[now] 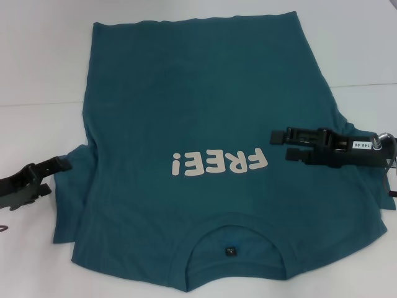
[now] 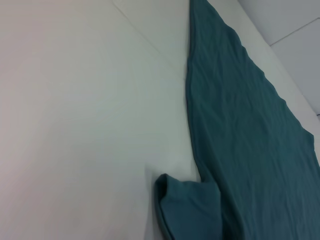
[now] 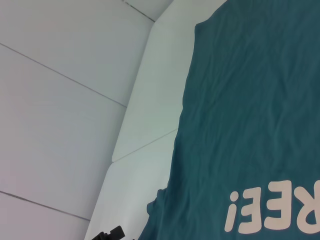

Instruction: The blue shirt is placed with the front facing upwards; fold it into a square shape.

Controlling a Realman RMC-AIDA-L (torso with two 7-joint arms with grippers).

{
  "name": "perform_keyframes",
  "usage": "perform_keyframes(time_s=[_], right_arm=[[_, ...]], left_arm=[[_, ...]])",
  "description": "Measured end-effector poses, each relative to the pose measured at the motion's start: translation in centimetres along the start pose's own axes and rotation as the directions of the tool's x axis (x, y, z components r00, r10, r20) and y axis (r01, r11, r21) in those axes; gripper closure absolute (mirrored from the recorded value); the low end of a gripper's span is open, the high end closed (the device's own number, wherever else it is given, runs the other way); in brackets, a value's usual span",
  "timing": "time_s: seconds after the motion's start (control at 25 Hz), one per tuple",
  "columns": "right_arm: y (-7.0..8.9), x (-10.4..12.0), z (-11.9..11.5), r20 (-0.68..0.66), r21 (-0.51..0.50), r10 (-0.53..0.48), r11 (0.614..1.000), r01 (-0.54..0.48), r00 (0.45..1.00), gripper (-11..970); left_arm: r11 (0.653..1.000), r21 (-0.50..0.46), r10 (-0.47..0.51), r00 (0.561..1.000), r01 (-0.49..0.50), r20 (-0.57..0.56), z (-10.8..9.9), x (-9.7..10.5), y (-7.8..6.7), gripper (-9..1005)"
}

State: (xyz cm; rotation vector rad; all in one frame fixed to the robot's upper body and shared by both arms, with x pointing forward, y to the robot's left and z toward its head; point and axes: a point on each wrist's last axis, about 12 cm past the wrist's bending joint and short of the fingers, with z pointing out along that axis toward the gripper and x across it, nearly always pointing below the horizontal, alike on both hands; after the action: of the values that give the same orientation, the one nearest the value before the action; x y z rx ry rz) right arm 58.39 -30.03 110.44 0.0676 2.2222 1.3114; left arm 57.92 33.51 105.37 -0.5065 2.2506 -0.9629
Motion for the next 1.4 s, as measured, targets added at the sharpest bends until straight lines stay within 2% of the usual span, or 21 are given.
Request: perform_keyframes(time_s=[0.76, 1.2, 1.4], right_arm=[[-0.02, -0.03, -0.07, 0.006, -0.003, 0.004, 1.0, -0.004, 1.0, 47], [-0.17, 0.1, -0.24, 0.012, -0.003, 0.011, 1.0, -0.011, 1.0, 48], [-0.05, -0.02, -0.13, 0.011, -0.005, 0.01, 1.0, -0.01, 1.0, 48]], left_arm=[[1.0, 0.024, 0.007, 0.999, -0.006, -0.051, 0.87, 0.93, -0.57, 113], [1.0, 0.024, -0.008, 0.999, 0.01, -0.053, 0.75, 0.65, -0.64, 312], [1.0, 0.021, -0.01, 0.999, 0.011, -0.052, 0.61, 0.69, -0.48, 542]])
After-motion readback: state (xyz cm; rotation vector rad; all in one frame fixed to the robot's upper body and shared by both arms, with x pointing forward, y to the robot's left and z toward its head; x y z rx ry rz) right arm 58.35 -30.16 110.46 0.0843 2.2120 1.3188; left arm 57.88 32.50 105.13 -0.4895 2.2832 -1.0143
